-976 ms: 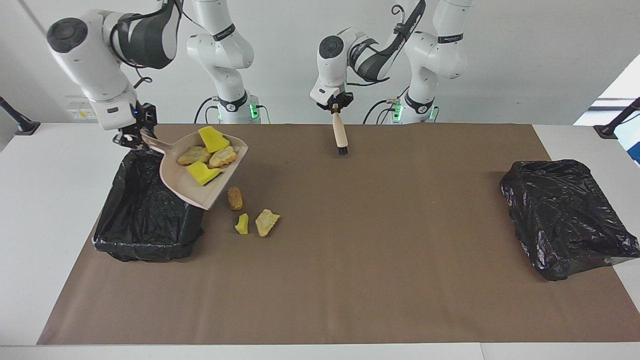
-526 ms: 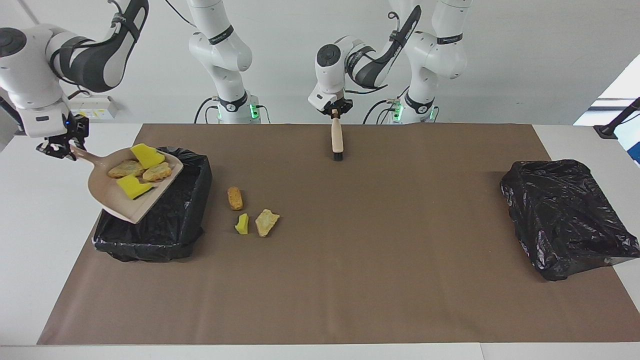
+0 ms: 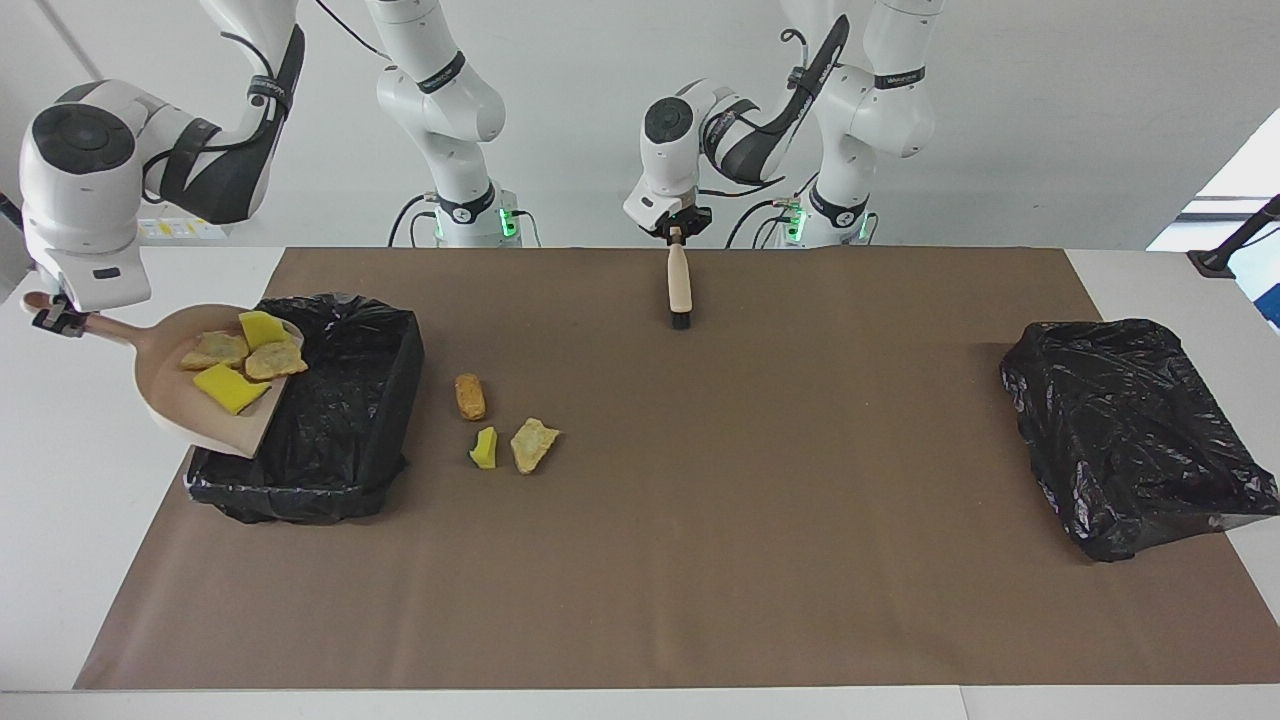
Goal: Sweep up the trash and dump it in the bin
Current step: 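Carry the loaded dustpan to the bin farther along with the right gripper, then tip the dustpan over the bin with the right gripper while the left gripper withdraws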
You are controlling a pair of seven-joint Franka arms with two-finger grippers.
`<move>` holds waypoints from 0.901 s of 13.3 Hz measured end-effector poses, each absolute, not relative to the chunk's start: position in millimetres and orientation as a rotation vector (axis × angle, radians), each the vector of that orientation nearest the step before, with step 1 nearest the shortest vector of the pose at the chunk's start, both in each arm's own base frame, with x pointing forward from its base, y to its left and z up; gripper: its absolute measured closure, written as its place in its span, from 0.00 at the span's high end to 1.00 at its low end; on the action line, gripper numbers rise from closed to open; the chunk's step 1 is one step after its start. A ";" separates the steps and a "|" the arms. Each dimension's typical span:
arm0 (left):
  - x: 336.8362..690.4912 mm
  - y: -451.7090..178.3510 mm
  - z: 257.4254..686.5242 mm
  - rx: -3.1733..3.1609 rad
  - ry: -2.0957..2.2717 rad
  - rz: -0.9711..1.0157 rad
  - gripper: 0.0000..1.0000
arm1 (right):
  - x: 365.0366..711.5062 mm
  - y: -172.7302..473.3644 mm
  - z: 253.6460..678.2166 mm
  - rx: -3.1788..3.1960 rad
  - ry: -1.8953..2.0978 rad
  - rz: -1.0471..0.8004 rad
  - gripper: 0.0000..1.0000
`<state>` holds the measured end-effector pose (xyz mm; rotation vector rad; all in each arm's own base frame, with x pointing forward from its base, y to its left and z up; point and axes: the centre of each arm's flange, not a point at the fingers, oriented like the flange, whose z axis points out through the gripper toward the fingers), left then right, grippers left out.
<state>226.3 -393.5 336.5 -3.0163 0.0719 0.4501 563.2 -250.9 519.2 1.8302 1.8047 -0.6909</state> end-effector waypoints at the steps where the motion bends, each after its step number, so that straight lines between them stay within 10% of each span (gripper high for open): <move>1: 235.9 -388.5 337.3 -3.025 0.077 0.452 0.27 | 564.7 -248.6 518.3 1.791 1.817 -0.711 0.32; 7: 301.3 -372.8 376.2 -3.073 0.185 0.279 0.95 | 565.2 -240.6 516.0 1.667 1.882 -0.787 0.32; 12: 400.0 -317.3 462.4 -3.131 0.291 0.127 1.00 | 535.8 -221.1 601.5 1.614 1.818 -0.777 0.32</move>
